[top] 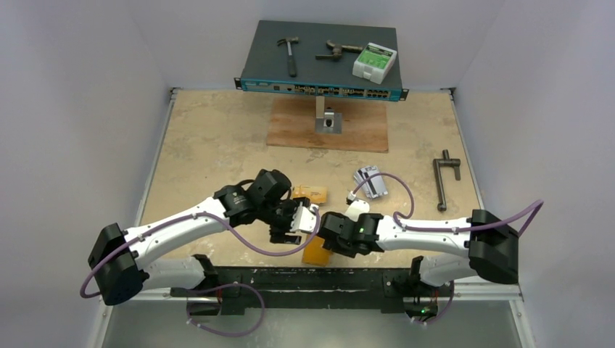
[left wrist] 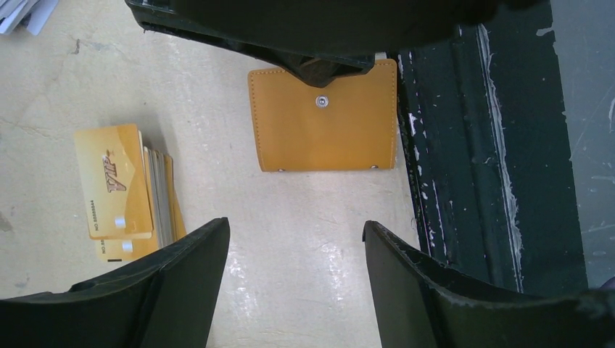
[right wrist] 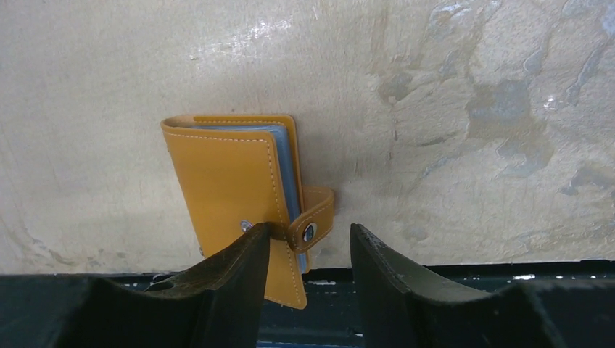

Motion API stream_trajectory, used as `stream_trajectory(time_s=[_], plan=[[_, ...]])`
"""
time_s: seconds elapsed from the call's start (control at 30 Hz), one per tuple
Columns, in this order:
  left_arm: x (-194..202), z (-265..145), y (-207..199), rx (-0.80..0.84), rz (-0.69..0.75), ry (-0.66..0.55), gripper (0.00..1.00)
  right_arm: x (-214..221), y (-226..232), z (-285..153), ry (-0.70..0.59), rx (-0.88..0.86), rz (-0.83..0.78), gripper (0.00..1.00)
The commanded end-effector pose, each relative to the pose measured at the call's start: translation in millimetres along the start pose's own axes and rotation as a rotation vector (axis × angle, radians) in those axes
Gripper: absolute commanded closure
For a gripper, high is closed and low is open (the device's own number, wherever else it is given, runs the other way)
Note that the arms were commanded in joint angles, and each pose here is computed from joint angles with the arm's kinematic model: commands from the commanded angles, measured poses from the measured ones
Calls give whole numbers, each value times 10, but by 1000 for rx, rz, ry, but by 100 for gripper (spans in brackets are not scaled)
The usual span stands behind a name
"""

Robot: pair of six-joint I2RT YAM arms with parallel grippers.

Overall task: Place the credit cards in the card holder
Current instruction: Close the card holder at the center of the board.

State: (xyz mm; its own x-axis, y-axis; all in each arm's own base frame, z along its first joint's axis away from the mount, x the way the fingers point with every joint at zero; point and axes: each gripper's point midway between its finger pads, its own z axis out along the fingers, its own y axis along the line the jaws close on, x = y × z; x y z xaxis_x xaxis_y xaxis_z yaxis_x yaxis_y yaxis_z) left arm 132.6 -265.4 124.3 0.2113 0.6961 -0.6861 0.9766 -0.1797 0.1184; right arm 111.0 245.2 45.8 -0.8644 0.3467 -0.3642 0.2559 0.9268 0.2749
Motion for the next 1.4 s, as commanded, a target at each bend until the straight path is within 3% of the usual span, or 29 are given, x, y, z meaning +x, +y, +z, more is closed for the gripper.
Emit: stream_trajectory(time_s=[0.0,0.2,0.6,1.1,1.37], plan=[[-13,77,-25,12,29,-11,32,-8,18,5,-5,-19,50,58],[176,165,-145,50,4,29,32,-8,-49,11,-10,-18,78,72],[162,180,-124,52,3,32,32,-87,-117,-86,-34,-48,117,87],[130,165,-107,46,8,24,32,-85,-242,-53,-43,1,89,98],[305,317,-369,129,11,76,32,-91,-366,-59,-49,28,89,100]])
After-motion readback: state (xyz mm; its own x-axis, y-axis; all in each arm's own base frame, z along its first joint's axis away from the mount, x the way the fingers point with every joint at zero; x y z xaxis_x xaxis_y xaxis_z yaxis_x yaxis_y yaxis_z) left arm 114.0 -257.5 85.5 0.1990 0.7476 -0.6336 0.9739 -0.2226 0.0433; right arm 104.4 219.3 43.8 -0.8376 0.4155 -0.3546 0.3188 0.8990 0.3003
